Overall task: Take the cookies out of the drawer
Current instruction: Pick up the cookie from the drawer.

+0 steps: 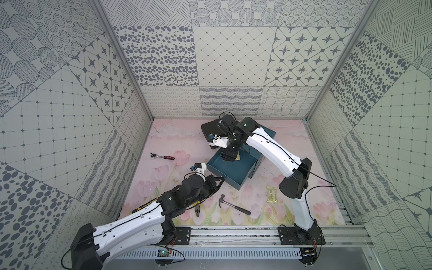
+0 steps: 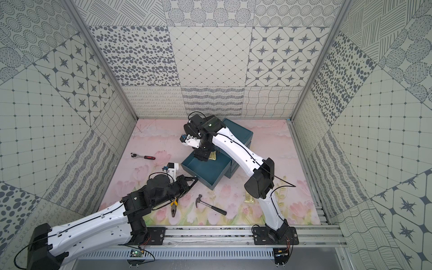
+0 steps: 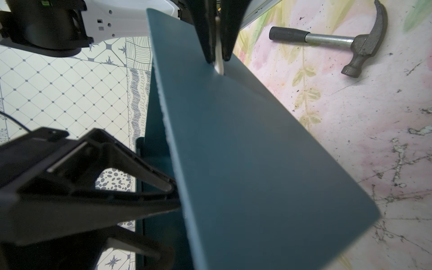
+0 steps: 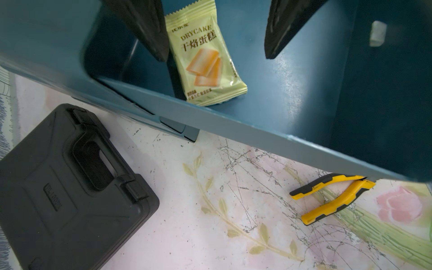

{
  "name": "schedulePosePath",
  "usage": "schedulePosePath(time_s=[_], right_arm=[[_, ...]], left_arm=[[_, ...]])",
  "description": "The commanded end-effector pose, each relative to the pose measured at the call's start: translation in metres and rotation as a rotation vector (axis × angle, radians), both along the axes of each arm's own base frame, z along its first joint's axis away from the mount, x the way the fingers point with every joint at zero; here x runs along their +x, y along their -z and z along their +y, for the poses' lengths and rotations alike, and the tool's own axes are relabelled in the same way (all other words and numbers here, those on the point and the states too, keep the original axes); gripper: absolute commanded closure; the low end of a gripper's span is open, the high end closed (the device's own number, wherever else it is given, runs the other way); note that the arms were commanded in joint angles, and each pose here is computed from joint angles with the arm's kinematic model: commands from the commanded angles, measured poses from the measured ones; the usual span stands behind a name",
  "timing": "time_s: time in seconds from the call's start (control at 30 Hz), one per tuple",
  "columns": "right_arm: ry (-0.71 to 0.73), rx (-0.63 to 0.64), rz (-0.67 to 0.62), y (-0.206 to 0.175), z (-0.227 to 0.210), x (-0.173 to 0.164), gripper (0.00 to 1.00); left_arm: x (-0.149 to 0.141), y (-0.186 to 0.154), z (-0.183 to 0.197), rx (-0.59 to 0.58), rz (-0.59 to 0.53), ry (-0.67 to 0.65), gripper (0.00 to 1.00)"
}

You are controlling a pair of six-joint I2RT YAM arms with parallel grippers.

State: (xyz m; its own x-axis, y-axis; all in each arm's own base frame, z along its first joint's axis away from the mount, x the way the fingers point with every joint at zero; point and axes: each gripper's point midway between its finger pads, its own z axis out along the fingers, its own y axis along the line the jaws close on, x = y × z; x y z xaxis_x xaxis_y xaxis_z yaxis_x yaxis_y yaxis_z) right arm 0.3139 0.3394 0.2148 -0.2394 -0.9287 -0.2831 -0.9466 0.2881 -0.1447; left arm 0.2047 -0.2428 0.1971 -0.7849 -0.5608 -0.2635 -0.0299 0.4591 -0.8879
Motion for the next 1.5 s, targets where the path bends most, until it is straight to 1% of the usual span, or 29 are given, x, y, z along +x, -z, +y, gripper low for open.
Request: schedulePosePath(time_s=[0.0,0.37,0.63,0.73,1.0,1.1,1.2,1.27,1.3,1.4,1.47], right_arm=[[-0.009,-0.026,0.013,0.01,0.0,0.003,0.3],[0.003,-0.11,0.008,0.031,-0.01,0.008,0.3],[-0.001,-0.159,-0.02,0.036,-0.015,0.007,0.37],[-0.011,-0.135,0.003,0.033,-0.012,-0.001,0.39],[-0.052,-0.12,0.066,0.029,-0.011,-0.03,0.41],[-0.074,-0.085,0.069,0.017,-0.005,-0.04,0.43],[-0.077,-0.041,0.037,0.0,0.001,-0.038,0.45],[-0.083,-0.032,0.013,-0.005,0.002,-0.034,0.44],[-0.085,-0.041,0.002,-0.004,0.002,-0.032,0.43],[-0.084,-0.095,-0.029,0.004,-0.003,-0.023,0.32],[-0.079,-0.131,-0.041,0.01,-0.009,-0.018,0.29]], left_arm=[[0.0,-0.009,-0.003,0.002,-0.029,0.019,1.0],[0.001,-0.009,-0.002,0.002,-0.031,0.017,1.0],[0.001,-0.009,-0.003,0.001,-0.032,0.016,1.0],[0.001,-0.009,-0.003,-0.001,-0.033,0.016,1.0],[0.002,-0.009,-0.004,-0.001,-0.033,0.018,1.0],[0.002,-0.009,-0.005,-0.002,-0.034,0.02,1.0],[0.002,-0.009,-0.006,-0.003,-0.033,0.021,1.0],[0.003,-0.009,-0.006,-0.005,-0.034,0.021,1.0],[0.003,-0.009,-0.006,-0.006,-0.035,0.02,1.0],[0.002,-0.01,-0.006,-0.006,-0.037,0.021,1.0],[0.002,-0.01,-0.005,-0.006,-0.037,0.021,1.0]])
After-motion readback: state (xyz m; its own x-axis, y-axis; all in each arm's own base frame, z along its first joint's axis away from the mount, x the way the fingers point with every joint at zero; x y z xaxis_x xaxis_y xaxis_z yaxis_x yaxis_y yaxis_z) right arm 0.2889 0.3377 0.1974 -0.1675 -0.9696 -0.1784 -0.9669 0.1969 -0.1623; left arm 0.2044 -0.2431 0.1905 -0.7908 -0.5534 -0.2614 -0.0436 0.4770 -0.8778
